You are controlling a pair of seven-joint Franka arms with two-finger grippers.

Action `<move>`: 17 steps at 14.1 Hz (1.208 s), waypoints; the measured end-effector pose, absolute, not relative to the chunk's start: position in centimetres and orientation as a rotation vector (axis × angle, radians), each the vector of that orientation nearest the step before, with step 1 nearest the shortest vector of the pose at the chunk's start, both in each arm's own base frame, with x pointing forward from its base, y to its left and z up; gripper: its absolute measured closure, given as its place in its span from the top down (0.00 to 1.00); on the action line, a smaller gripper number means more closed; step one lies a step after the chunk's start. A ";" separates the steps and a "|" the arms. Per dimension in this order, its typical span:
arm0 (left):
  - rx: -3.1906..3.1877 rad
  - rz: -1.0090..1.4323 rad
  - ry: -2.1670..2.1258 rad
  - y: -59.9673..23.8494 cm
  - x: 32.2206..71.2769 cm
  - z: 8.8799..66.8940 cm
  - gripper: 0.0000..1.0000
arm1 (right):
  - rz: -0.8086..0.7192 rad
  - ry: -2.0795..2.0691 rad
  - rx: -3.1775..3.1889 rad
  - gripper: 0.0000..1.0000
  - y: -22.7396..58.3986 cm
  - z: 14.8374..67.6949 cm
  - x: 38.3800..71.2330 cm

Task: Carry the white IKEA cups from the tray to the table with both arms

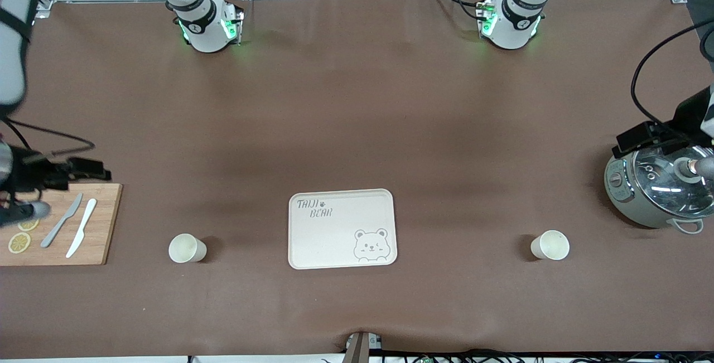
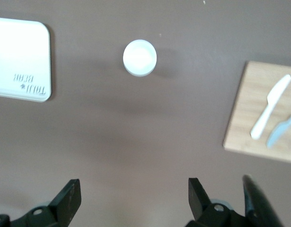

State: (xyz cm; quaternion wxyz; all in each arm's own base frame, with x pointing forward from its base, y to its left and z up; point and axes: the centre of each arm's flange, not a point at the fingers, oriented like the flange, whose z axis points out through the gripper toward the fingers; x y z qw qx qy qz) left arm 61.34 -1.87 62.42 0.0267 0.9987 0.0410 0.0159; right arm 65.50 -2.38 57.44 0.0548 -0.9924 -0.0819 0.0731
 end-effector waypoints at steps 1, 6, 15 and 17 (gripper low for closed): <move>3.084 0.052 0.125 -1.9 60.7 63.1 1.00 | 0.227 -0.228 -3.022 1.00 -2.4 59.8 64.0; 3.080 0.034 0.121 -1.8 57.0 64.2 1.00 | 0.208 -0.082 -3.118 1.00 -3.7 64.4 58.7; 3.077 0.065 0.117 -1.9 56.2 65.0 1.00 | 0.165 0.041 -3.132 1.00 -1.9 61.6 56.6; 3.076 0.078 0.117 -1.9 56.2 65.4 1.00 | 0.166 0.042 -3.132 1.00 -1.8 61.5 56.6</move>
